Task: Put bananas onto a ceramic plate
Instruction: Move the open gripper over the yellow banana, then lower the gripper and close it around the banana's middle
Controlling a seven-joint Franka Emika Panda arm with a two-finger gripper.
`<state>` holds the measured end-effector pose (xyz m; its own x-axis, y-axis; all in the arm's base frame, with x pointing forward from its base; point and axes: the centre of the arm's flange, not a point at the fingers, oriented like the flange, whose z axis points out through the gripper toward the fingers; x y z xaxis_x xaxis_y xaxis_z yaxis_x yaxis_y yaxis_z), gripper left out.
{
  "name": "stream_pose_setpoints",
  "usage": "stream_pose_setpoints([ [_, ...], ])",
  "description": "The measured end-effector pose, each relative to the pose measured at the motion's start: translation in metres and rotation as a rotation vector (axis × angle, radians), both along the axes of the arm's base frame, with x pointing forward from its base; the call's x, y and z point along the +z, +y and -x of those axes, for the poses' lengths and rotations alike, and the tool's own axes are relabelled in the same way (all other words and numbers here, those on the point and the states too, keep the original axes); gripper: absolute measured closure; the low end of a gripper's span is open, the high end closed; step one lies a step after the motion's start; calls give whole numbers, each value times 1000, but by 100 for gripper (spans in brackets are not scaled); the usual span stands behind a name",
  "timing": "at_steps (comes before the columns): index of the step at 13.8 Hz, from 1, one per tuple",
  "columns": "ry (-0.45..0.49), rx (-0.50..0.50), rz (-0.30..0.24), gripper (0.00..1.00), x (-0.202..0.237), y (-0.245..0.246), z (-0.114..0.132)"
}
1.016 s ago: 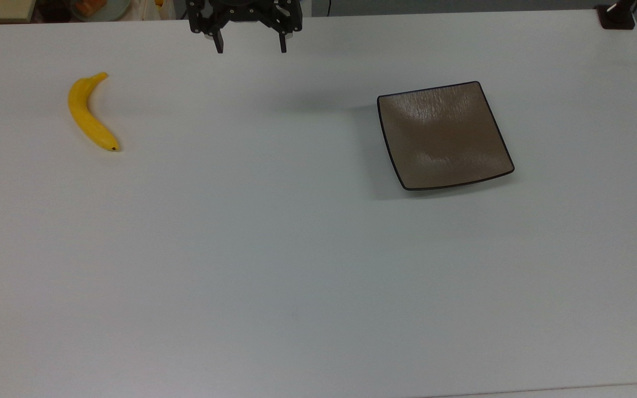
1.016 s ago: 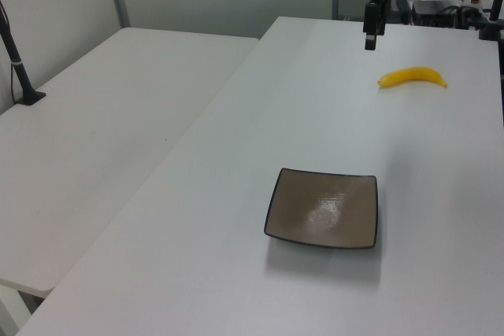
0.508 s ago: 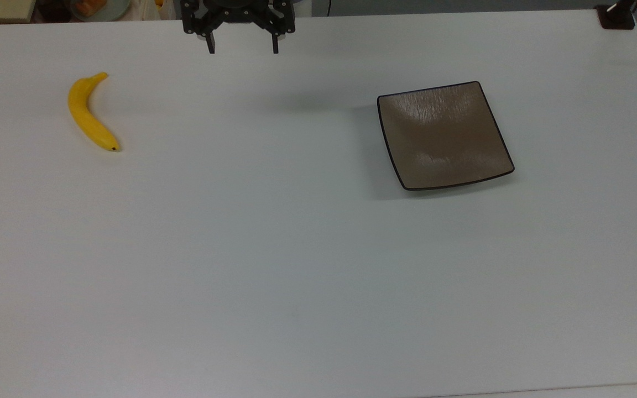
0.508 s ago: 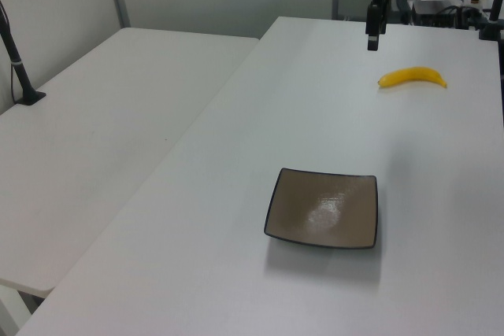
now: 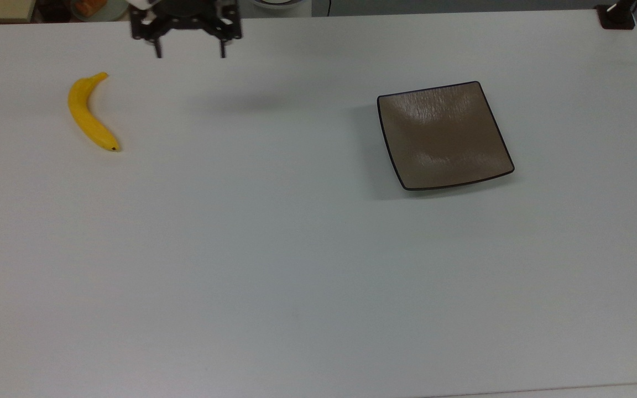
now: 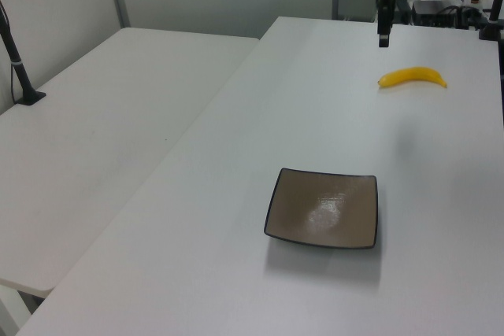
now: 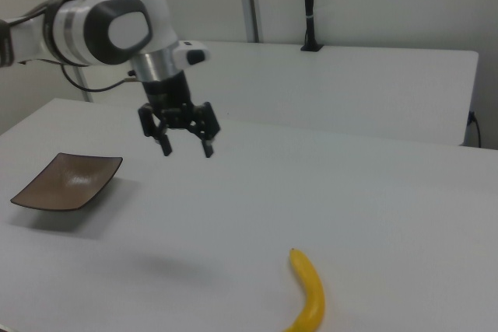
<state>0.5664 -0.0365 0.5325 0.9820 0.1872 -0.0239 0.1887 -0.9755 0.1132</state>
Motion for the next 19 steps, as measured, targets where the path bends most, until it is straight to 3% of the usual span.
stream_pose_setpoints([
  [3,-38,-3,5,0,-6,-51,1],
  [11,-35,72,45,0,-77,-175,14],
  [19,51,148,54,0,-147,-218,16],
])
